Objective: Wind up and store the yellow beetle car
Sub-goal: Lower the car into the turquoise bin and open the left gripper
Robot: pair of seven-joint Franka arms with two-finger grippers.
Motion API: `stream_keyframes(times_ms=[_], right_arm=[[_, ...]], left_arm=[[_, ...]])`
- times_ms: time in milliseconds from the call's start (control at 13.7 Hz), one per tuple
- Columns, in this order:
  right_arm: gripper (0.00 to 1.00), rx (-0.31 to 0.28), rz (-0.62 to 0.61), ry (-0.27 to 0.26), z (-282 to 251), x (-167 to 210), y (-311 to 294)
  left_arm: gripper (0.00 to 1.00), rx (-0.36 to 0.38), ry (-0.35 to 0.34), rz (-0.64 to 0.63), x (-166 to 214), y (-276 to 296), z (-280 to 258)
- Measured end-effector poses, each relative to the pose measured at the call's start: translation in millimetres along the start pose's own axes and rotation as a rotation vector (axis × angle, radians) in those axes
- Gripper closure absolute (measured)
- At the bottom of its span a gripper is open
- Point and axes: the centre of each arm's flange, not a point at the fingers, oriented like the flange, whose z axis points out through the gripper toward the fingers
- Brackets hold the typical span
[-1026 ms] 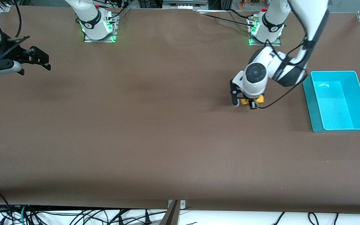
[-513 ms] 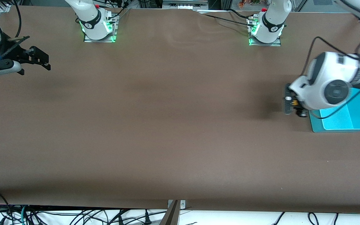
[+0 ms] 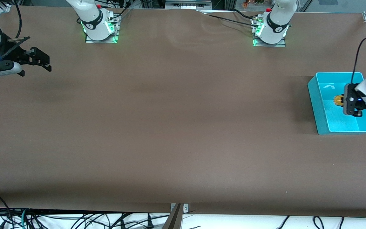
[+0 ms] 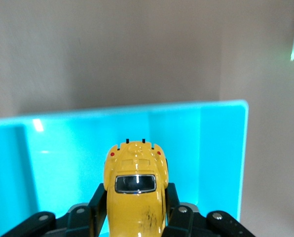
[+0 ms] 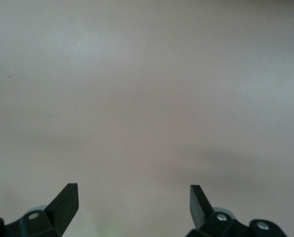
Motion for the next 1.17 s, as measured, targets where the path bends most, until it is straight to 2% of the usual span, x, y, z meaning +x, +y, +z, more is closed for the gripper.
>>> stream_keyframes(times_ms=[220, 366, 586, 659, 952, 1026, 1172], right_arm=[[0.00, 0.000, 0.000, 0.000, 0.0, 0.0, 0.1], [0.00, 0.000, 0.000, 0.000, 0.0, 0.0, 0.1], [0.00, 0.000, 0.000, 0.000, 0.1, 0.0, 0.1], [0.00, 0.000, 0.000, 0.000, 0.1, 0.0, 0.1], [0.00, 0.000, 0.000, 0.000, 0.1, 0.0, 0.1], [0.00, 0.000, 0.000, 0.000, 0.1, 0.0, 0.1], [0.00, 0.000, 0.000, 0.000, 0.1, 0.0, 0.0]], left_arm=[[0.49, 0.026, 0.075, 0.050, -52.9, -5.9, 73.8], [0.49, 0.025, 0.124, 0.049, -66.3, -10.0, 119.3], [0.49, 0.013, 0.163, 0.040, -71.3, -10.8, 149.7], [0.45, 0.016, 0.169, 0.035, -73.3, -10.0, 151.0], [0.05, 0.042, 0.159, 0.027, -78.7, -14.1, 130.8], [0.00, 0.037, 0.155, 0.018, -83.0, -13.9, 119.1], [0.00, 0.013, 0.143, -0.003, -92.5, -14.6, 77.8]])
